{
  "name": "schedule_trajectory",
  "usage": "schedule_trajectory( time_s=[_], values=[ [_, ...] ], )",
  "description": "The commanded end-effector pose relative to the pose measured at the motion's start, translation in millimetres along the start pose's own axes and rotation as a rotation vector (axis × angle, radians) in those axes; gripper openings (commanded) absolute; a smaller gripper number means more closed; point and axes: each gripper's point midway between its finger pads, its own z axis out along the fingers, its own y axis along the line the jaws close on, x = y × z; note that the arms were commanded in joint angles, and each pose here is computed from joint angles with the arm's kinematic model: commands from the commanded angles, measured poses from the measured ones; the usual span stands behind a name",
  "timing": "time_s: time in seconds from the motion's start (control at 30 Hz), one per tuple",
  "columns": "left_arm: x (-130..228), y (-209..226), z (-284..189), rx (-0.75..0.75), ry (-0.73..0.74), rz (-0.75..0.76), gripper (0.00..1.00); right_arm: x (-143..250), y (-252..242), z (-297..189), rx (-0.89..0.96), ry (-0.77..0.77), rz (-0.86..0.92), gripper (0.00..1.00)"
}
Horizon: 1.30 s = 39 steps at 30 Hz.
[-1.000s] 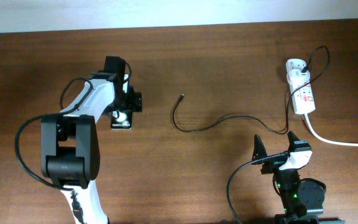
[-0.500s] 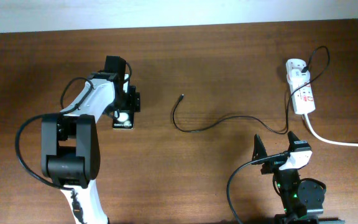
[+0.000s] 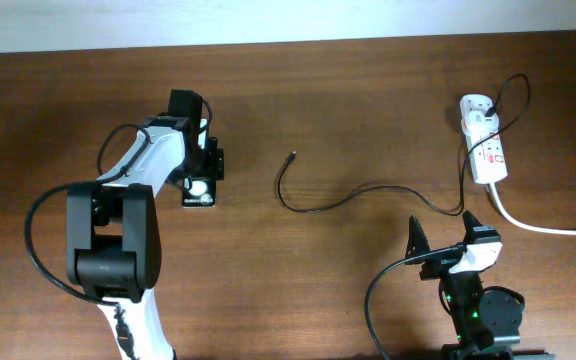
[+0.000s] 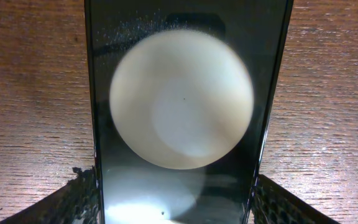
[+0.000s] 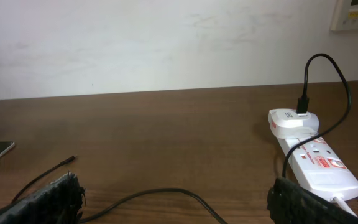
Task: Plug charger to phone and switch on socket
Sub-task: 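Close the left gripper on the phone's long edges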
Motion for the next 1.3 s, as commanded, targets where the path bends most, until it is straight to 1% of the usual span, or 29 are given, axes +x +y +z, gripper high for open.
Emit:
schedule_trajectory(
  time_s=[0.0,0.47,0.6,0.83,1.07,1.27],
  values=[
    [6,7,12,-0.038,0.035,0.004,0.75,2,0,0,-0.001,0.002,0.007,0.99],
    [18,8,11,-0.041,0.088,0.007,0.73,2,0,0,-0.001,0.002,0.007,0.99],
    [12,8,5,-0.04,0.079,0.007,0.73,2,0,0,-0.001,0.001,0.007,0.99],
    [-10,6,-21,-0.036,0.049,0.005,0.73,2,0,0,-0.001,0.002,0.007,0.99],
    [-13,6,-30,-0.036,0.055,0.005,0.73,2,0,0,-0.001,0.001,0.007,0.99],
    [-12,-6,-30,0.034,0.064,0.003,0.73,2,0,0,-0.001,0.002,0.007,0.99]
  ],
)
